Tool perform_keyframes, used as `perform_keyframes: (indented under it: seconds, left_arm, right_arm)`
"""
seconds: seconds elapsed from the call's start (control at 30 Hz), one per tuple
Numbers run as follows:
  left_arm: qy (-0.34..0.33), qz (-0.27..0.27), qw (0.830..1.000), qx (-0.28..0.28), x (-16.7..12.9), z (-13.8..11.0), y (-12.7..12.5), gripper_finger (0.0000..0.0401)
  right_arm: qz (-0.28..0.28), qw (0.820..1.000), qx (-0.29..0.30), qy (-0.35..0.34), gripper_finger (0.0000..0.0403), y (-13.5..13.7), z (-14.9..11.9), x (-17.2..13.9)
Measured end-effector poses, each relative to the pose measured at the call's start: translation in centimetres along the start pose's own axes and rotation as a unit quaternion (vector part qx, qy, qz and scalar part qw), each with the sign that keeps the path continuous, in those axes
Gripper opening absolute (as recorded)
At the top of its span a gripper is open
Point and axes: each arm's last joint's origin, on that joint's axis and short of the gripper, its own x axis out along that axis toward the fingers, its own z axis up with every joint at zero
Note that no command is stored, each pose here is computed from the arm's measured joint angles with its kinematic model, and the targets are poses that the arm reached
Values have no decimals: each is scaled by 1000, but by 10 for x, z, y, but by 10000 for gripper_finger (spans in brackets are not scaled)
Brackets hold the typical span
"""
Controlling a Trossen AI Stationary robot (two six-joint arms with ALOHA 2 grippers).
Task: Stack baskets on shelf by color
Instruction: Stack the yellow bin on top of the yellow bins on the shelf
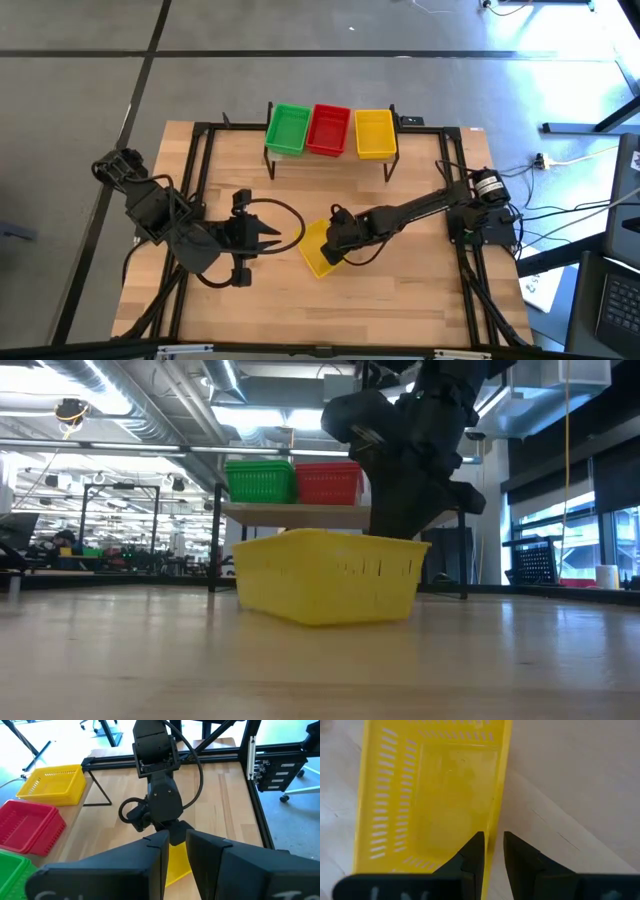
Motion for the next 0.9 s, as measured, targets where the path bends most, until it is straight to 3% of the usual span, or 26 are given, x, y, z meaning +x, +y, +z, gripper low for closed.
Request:
perform_keyframes:
  seconds: [0.23,0.53,0.67,0.9]
  left_arm:
    - [0,0,1000,0,0,0,0,57]
    - [-1,0,1000,-1,0,0,0,57]
    - [0,0,1000,0,0,0,0,57]
    - [13,4,1000,12,0,-3,1,57]
  right_arm:
    - [-6,1000,-1,-2,69,-3,5,4]
    - [-22,998,-37,44,62,-10,7,37]
    - [-24,998,-47,37,12,-10,8,36]
    - [-30,998,-45,28,2,-4,16,13]
